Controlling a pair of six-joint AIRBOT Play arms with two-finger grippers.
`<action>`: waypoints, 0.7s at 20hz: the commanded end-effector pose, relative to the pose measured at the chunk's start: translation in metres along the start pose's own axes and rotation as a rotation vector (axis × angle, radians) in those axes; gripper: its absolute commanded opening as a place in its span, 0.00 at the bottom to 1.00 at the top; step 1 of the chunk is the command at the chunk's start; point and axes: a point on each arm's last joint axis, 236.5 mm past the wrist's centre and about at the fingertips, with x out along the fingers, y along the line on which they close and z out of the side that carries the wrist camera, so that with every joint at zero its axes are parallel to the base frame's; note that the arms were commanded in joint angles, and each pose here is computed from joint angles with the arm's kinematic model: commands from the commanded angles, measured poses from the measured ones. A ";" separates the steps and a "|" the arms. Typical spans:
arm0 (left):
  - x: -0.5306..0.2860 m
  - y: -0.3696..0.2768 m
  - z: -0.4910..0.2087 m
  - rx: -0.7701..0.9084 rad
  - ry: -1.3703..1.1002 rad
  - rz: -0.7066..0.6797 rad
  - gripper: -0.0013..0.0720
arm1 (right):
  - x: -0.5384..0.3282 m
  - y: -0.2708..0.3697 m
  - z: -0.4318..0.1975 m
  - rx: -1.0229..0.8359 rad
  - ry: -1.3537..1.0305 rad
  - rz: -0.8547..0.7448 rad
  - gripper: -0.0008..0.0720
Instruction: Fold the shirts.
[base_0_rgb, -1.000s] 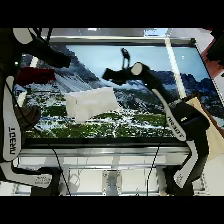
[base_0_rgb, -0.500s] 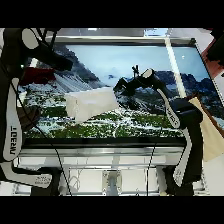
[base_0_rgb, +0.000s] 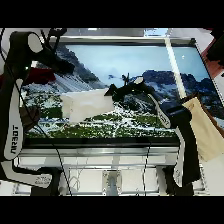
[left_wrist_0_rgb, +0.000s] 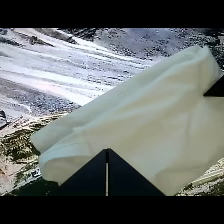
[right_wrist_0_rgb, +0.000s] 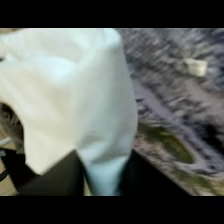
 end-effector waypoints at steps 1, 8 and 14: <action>0.002 0.000 -0.002 0.000 0.011 -0.001 0.04 | 0.015 0.019 -0.024 -0.014 0.074 0.053 0.06; 0.001 0.007 -0.012 0.009 0.051 0.029 0.04 | -0.070 0.053 0.024 -0.147 -0.107 0.114 0.05; 0.000 0.003 -0.029 0.007 0.122 0.012 0.04 | -0.289 0.025 0.041 -0.128 -0.374 -0.206 0.05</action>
